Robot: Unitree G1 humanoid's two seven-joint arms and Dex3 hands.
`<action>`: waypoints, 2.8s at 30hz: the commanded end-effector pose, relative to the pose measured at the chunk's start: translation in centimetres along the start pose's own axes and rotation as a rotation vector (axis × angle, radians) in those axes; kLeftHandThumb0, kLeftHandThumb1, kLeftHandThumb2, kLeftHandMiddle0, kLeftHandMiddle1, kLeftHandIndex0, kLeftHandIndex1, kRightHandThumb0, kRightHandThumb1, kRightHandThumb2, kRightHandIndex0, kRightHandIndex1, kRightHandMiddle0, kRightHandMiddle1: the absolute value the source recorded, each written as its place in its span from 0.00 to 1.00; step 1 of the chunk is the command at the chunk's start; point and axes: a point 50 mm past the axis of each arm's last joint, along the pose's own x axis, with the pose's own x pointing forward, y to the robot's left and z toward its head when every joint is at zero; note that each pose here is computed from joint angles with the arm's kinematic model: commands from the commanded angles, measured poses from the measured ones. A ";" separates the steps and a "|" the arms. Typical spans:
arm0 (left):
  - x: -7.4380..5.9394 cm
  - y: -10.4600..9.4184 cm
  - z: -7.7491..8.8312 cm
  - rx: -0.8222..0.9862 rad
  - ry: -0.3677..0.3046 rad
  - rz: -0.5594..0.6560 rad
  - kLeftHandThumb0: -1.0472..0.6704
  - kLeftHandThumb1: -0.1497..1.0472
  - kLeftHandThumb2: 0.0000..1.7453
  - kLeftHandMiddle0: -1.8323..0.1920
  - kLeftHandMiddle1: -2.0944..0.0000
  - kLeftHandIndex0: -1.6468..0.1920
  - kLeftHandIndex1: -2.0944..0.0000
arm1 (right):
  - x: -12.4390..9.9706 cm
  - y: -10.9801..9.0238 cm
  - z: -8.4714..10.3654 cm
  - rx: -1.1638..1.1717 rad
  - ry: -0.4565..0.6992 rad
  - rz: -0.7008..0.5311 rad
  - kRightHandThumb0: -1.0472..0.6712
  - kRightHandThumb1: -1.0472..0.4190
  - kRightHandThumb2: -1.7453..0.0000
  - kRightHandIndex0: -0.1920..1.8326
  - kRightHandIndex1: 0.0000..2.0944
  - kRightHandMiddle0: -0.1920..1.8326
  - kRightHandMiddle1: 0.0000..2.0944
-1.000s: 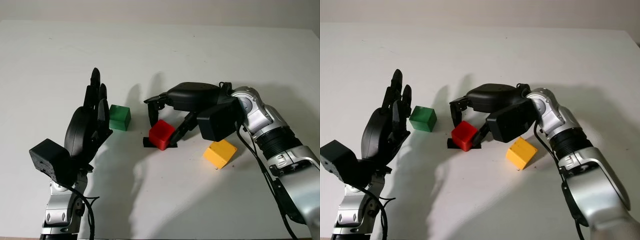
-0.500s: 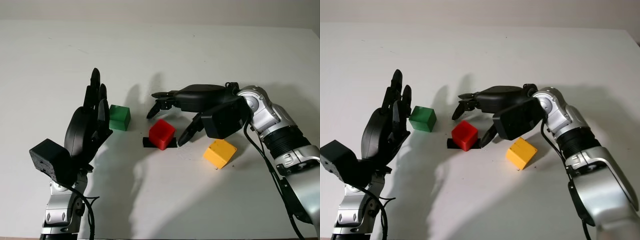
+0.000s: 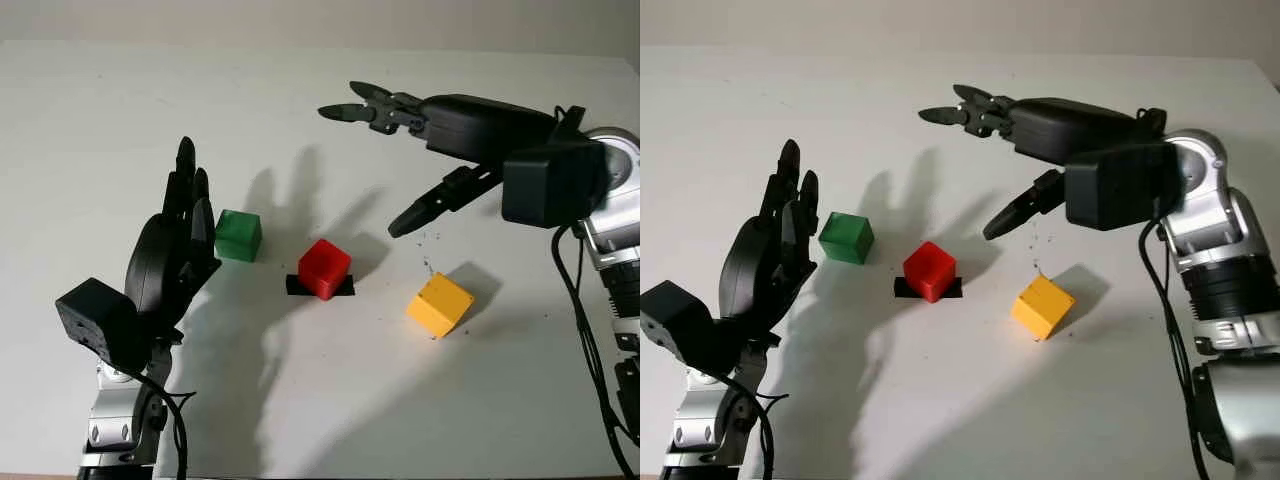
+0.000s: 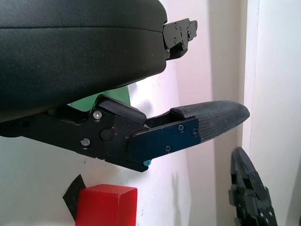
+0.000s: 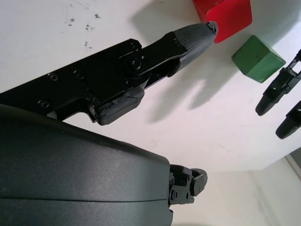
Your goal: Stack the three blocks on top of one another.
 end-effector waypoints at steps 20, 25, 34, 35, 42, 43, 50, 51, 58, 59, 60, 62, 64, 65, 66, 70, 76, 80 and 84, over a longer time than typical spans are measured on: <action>-0.1 0.2 0.9 0.001 -0.004 0.002 0.14 1.00 0.40 1.00 1.00 1.00 1.00 | -9.2 5.8 0.4 0.086 0.170 0.211 0.20 0.11 0.97 0.00 0.00 0.17 0.04; -0.2 0.2 0.7 0.004 -0.004 0.004 0.14 1.00 0.40 1.00 1.00 1.00 1.00 | -9.3 7.1 -0.1 0.102 0.153 0.227 0.21 0.12 0.97 0.00 0.00 0.17 0.04; -0.2 0.3 0.6 0.008 -0.005 0.000 0.14 1.00 0.40 1.00 1.00 1.00 1.00 | -8.4 8.9 -0.1 -0.099 0.062 0.157 0.27 0.13 0.97 0.01 0.01 0.21 0.05; -0.3 0.2 0.6 0.006 -0.006 -0.001 0.14 1.00 0.40 1.00 1.00 1.00 1.00 | -8.4 9.1 -0.3 -0.126 0.052 0.149 0.27 0.13 0.97 0.02 0.01 0.22 0.05; -0.3 0.2 0.5 0.010 -0.003 0.002 0.14 1.00 0.40 1.00 1.00 1.00 1.00 | -7.5 10.1 -0.8 -0.232 -0.002 0.107 0.29 0.12 0.97 0.04 0.03 0.25 0.07; -0.3 0.2 0.5 0.011 -0.003 0.001 0.14 1.00 0.40 1.00 1.00 1.00 1.00 | -7.4 10.1 -0.9 -0.241 -0.003 0.111 0.29 0.12 0.97 0.04 0.03 0.25 0.07; -0.4 0.1 0.3 0.012 0.011 0.012 0.14 1.00 0.40 1.00 1.00 1.00 1.00 | -7.0 10.2 -1.3 -0.283 -0.011 0.139 0.30 0.12 0.97 0.04 0.03 0.29 0.09; -0.4 0.1 0.3 0.011 0.011 0.013 0.14 1.00 0.40 1.00 1.00 1.00 1.00 | -6.9 10.2 -1.3 -0.282 -0.007 0.147 0.31 0.12 0.97 0.03 0.02 0.29 0.09; -0.3 -0.1 0.2 0.001 0.014 0.011 0.14 1.00 0.40 1.00 1.00 1.00 1.00 | -6.9 9.9 -1.5 -0.263 0.017 0.168 0.32 0.11 0.97 0.04 0.03 0.29 0.11; -0.3 -0.1 0.2 0.003 0.012 0.009 0.14 1.00 0.40 1.00 1.00 1.00 1.00 | -6.9 9.9 -1.5 -0.261 0.019 0.170 0.32 0.11 0.97 0.04 0.03 0.29 0.12; -0.4 -0.1 0.2 0.005 0.011 0.008 0.14 1.00 0.40 1.00 1.00 1.00 1.00 | -6.9 9.8 -1.4 -0.261 0.021 0.171 0.32 0.11 0.97 0.04 0.03 0.30 0.12; -0.4 0.0 0.2 0.004 0.008 0.007 0.14 1.00 0.40 1.00 1.00 1.00 1.00 | -6.8 9.8 -1.4 -0.259 0.019 0.174 0.33 0.11 0.97 0.05 0.03 0.30 0.14; -0.4 0.0 0.2 -0.002 0.010 0.007 0.14 1.00 0.40 1.00 1.00 1.00 1.00 | -6.8 9.8 -1.5 -0.256 0.015 0.171 0.35 0.11 0.97 0.06 0.03 0.25 0.25; -0.4 0.0 0.3 -0.003 0.014 0.009 0.14 1.00 0.40 1.00 1.00 1.00 1.00 | -6.7 9.8 -1.5 -0.253 0.012 0.168 0.36 0.11 0.97 0.07 0.03 0.21 0.37; -0.5 0.0 0.3 -0.004 0.017 0.011 0.14 1.00 0.40 1.00 1.00 1.00 1.00 | -6.7 9.8 -1.5 -0.252 0.011 0.167 0.37 0.11 0.97 0.07 0.03 0.19 0.43; -0.5 0.0 0.3 -0.004 0.018 0.014 0.14 1.00 0.40 1.00 1.00 1.00 1.00 | -6.6 9.7 -1.5 -0.290 0.005 0.152 0.38 0.10 0.97 0.09 0.03 0.19 0.52; -0.5 0.0 0.3 -0.004 0.014 0.012 0.14 1.00 0.39 1.00 1.00 1.00 1.00 | -6.7 9.5 -1.7 -0.296 -0.007 0.120 0.39 0.05 0.97 0.13 0.04 0.23 0.64; -0.4 -0.2 0.2 -0.003 0.014 0.011 0.14 1.00 0.39 1.00 1.00 1.00 1.00 | -6.8 9.3 -1.5 -0.298 -0.009 0.126 0.41 0.04 0.96 0.14 0.03 0.22 0.66; -0.4 -0.2 0.2 0.000 0.012 0.018 0.14 1.00 0.39 1.00 1.00 1.00 1.00 | -6.7 9.3 -1.6 -0.288 -0.010 0.116 0.41 0.03 0.97 0.15 0.04 0.22 0.67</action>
